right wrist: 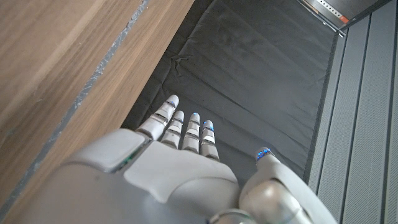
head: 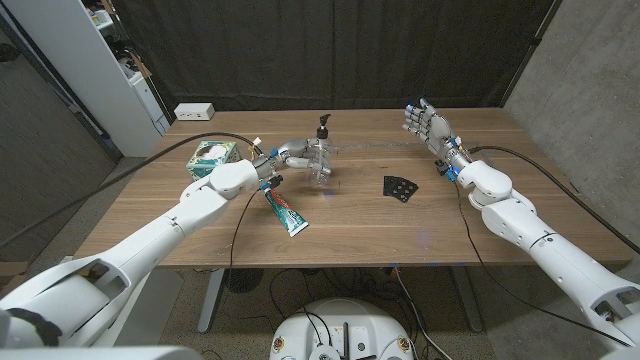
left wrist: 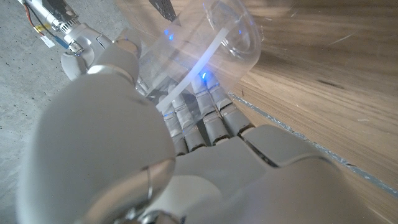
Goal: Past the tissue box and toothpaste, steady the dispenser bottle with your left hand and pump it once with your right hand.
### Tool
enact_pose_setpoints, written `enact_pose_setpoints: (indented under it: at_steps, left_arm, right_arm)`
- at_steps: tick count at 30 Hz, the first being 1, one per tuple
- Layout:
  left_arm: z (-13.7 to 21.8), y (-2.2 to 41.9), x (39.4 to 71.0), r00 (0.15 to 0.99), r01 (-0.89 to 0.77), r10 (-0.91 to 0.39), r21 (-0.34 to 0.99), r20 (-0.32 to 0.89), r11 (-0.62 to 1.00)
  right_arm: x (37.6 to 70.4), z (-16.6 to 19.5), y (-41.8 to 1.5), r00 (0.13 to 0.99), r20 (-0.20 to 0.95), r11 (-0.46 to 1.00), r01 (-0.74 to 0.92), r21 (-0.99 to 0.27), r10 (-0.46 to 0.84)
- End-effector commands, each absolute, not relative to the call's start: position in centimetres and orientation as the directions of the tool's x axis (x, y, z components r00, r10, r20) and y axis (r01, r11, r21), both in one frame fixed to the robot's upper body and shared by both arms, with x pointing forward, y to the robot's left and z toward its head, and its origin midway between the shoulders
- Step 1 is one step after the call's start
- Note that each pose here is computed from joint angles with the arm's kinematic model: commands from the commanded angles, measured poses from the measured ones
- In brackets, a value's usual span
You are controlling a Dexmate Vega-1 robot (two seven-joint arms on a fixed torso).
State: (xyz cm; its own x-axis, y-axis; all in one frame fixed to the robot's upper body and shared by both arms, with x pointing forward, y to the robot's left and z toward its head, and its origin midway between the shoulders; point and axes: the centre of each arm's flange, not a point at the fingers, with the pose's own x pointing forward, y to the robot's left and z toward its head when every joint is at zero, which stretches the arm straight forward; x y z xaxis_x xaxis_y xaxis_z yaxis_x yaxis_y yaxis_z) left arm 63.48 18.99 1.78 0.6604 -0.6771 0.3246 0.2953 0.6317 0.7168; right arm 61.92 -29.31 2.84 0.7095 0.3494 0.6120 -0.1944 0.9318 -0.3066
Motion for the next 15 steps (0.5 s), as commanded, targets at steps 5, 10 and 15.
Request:
enact_pose_setpoints:
  at_steps: [5,10,15]
  left_arm:
    - [2.7,16.7,64.6,0.63,0.318,-0.716,0.741,0.301,0.591]
    - [2.9,15.7,65.1,0.614,0.326,-0.732,0.75,0.295,0.575]
    - [3.0,14.8,65.4,0.598,0.33,-0.743,0.753,0.301,0.57]
  right_arm:
    - [58.0,5.2,-28.3,0.707,0.603,0.855,-0.006,-0.519,0.371]
    - [57.1,5.6,-28.1,0.698,0.613,0.839,0.031,-0.543,0.371]
    - [56.2,6.0,-27.8,0.685,0.626,0.822,0.068,-0.565,0.374]
